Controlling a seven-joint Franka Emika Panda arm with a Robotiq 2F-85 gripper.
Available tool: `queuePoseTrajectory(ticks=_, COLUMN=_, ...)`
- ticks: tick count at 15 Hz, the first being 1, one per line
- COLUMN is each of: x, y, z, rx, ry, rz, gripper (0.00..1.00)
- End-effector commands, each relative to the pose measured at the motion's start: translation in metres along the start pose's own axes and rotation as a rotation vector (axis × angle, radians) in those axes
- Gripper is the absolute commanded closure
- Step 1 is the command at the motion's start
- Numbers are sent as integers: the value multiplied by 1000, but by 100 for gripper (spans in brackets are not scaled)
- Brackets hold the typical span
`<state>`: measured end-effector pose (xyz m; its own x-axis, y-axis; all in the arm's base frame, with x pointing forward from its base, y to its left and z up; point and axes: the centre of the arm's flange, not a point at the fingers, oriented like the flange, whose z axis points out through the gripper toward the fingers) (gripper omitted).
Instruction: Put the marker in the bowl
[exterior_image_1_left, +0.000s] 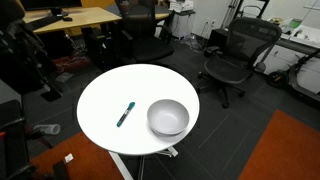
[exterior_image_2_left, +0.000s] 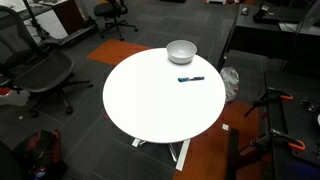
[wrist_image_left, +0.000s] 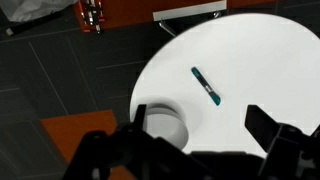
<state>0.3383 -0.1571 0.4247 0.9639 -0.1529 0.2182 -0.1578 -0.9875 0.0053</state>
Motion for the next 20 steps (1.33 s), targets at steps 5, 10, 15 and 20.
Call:
queuePoseTrajectory(ticks=5, x=0, y=0, z=0, rx=0, ry=0, rz=0, gripper=0)
queuePoseTrajectory(ticks=10, x=7, y=-9, z=4, rx=-17, ry=83, rz=-64, gripper=0)
queuePoseTrajectory(ticks=15, x=12, y=-33, z=26, rx=10, ry=83, rz=-216, gripper=0)
queuePoseTrajectory(ticks=20, x=21, y=-60, z=61, rx=-5, ry=89, rz=-339, gripper=0)
